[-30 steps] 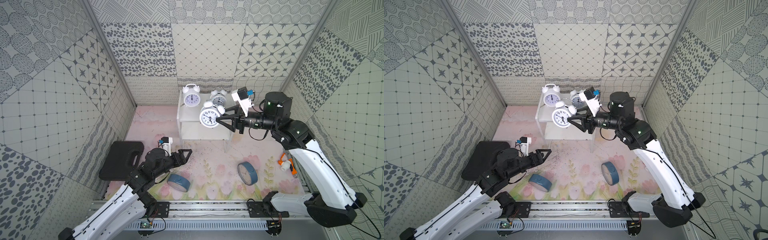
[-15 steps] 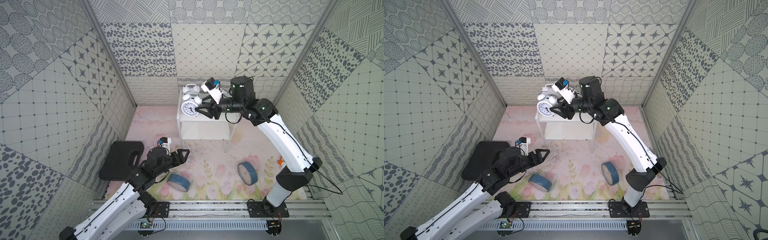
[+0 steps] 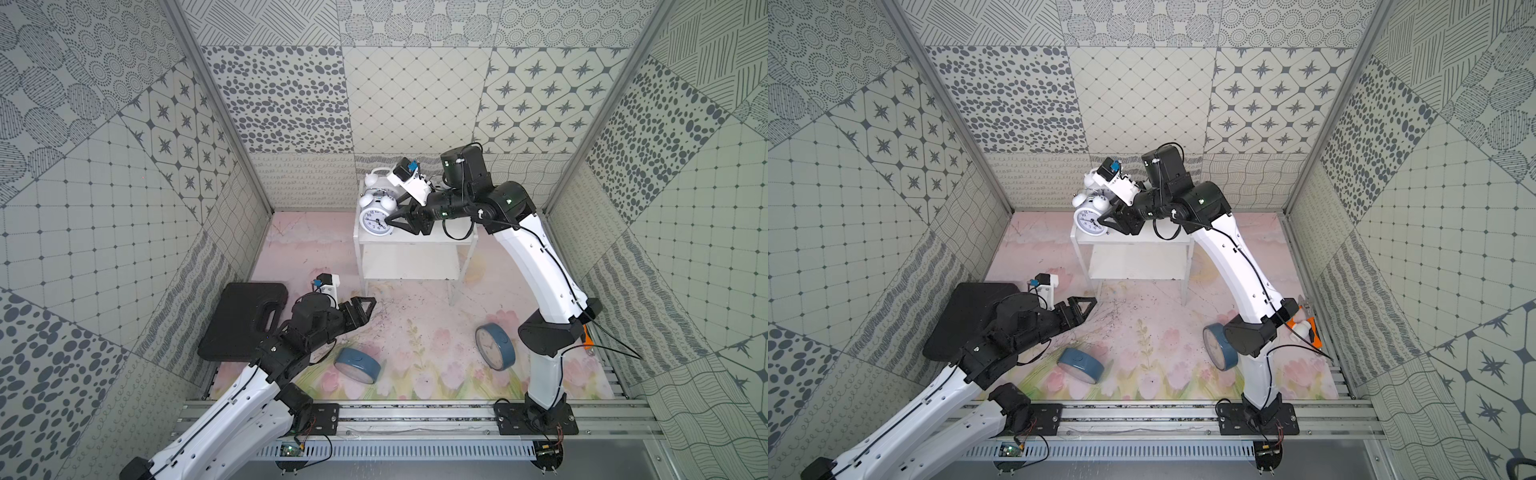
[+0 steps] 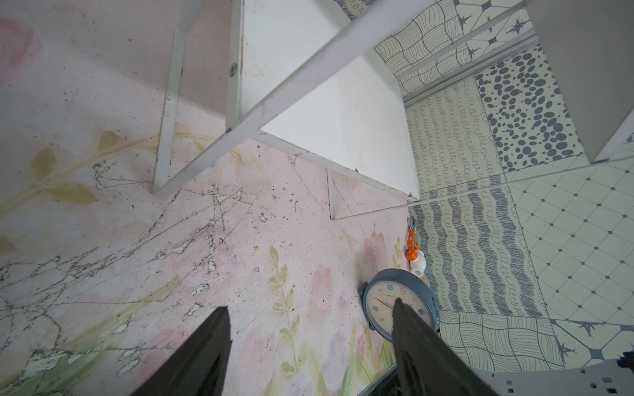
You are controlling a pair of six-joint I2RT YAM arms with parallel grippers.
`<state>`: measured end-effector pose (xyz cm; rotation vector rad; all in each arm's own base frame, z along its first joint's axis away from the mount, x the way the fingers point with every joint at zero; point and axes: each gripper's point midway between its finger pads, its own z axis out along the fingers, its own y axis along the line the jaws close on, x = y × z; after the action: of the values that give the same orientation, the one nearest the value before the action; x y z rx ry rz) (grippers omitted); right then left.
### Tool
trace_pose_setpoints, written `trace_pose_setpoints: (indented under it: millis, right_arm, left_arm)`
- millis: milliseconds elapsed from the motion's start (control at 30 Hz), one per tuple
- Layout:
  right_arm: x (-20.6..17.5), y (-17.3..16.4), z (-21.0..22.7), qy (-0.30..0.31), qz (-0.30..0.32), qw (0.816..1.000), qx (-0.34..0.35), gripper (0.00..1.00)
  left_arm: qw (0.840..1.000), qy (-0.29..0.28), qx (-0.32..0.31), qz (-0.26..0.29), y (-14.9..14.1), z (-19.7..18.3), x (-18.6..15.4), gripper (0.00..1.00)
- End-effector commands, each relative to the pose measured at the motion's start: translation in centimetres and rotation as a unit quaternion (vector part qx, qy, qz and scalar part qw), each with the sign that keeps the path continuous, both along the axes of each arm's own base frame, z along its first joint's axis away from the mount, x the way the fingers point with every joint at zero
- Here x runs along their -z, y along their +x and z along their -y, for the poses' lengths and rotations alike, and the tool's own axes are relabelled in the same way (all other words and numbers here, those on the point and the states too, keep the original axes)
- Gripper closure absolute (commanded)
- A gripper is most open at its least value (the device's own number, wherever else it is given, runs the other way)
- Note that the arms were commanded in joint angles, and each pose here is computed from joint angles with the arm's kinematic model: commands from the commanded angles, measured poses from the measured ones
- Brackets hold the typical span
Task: Place the alarm clocks on the shelf by style
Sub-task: Place the alarm on the shelf.
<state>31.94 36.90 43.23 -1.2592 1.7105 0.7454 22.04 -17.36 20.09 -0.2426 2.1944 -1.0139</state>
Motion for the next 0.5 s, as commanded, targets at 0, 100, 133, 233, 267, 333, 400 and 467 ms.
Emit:
trace_pose_setpoints:
  millis: [0, 100, 133, 233, 267, 333, 400, 467]
  right_arm:
    - [-1.4, -0.2, -0.2, 0.014, 0.027, 0.999, -0.007, 0.67]
    - [-1.1, 0.2, -0.3, 0.013, 0.027, 1.0, -0.004, 0.68]
    - [-1.1, 0.3, -0.3, 0.014, 0.029, 0.999, -0.002, 0.68]
    - [-1.0, 0.7, -0.4, 0.014, 0.033, 0.999, 0.004, 0.67]
    - [-1.0, 0.9, -0.5, 0.013, 0.034, 0.999, 0.006, 0.67]
    - [-0.7, 1.1, -0.5, 0.01, 0.033, 0.999, 0.009, 0.67]
    - [-0.3, 1.3, -0.7, 0.007, 0.03, 0.999, 0.009, 0.67]
    - [0.0, 1.2, -0.8, 0.004, 0.026, 1.0, 0.006, 0.67]
  left_arm:
    - [1.0, 0.001, 0.007, 0.004, 0.0, -0.1, 0.3, 0.23]
    - [1.0, -0.001, 0.007, 0.004, 0.0, -0.1, 0.3, 0.24]
    - [1.0, -0.001, 0.008, 0.005, 0.0, -0.2, 0.3, 0.24]
    - [1.0, -0.003, 0.008, 0.006, 0.0, -0.2, 0.1, 0.24]
    - [1.0, -0.003, 0.009, 0.008, 0.0, -0.2, 0.1, 0.24]
    - [1.0, -0.002, 0.009, 0.008, 0.0, -0.2, 0.0, 0.24]
    - [1.0, -0.004, 0.009, 0.01, -0.1, -0.2, -0.1, 0.24]
    - [1.0, -0.003, 0.01, 0.011, -0.1, -0.2, -0.1, 0.24]
